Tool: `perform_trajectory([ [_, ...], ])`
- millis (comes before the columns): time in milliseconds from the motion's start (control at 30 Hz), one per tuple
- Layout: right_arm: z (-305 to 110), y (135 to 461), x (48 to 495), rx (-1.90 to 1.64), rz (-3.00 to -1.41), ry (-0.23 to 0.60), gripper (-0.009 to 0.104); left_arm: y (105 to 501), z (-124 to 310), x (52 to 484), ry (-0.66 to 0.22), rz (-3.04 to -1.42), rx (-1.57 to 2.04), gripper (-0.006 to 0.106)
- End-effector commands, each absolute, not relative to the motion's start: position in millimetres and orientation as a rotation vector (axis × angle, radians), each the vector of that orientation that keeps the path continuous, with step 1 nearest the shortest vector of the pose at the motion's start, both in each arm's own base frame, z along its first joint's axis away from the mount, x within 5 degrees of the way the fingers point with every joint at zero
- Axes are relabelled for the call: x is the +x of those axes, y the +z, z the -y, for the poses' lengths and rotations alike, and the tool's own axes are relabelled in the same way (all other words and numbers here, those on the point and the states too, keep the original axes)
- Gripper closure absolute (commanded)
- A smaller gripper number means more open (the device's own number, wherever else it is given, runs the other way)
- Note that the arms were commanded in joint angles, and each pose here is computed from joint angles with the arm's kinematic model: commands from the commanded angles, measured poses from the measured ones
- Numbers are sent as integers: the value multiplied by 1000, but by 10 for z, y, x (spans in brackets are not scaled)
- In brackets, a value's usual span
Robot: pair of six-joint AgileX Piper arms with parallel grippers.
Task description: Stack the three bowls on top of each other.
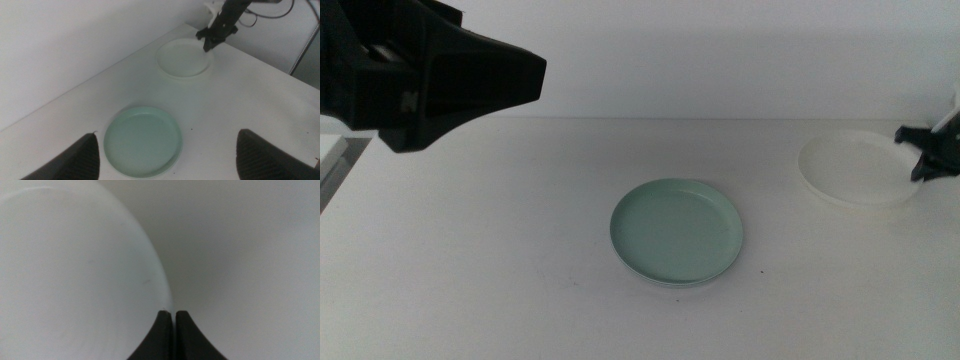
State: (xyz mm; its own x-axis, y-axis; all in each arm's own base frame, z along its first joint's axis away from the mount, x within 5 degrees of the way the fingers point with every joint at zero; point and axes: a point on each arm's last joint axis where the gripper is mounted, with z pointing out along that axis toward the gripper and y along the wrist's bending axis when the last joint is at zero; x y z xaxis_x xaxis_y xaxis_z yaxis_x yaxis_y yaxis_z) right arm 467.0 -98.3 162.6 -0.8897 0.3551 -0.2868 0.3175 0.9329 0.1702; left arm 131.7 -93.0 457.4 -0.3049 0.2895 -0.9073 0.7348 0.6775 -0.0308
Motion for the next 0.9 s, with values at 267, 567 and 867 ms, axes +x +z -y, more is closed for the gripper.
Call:
perform_trajectory([
  [267, -168, 2541, 3776, 228, -2529, 575, 98, 4589, 926, 1318, -557, -1872, 787, 7],
  [567, -1255, 2361, 3594, -57, -2662, 610, 98, 4589, 926, 1318, -557, -1872, 787, 7],
  [867, -1476, 1956, 3668, -85, -2722, 577, 98, 4589, 925, 1318, -555, -1873, 788, 7],
])
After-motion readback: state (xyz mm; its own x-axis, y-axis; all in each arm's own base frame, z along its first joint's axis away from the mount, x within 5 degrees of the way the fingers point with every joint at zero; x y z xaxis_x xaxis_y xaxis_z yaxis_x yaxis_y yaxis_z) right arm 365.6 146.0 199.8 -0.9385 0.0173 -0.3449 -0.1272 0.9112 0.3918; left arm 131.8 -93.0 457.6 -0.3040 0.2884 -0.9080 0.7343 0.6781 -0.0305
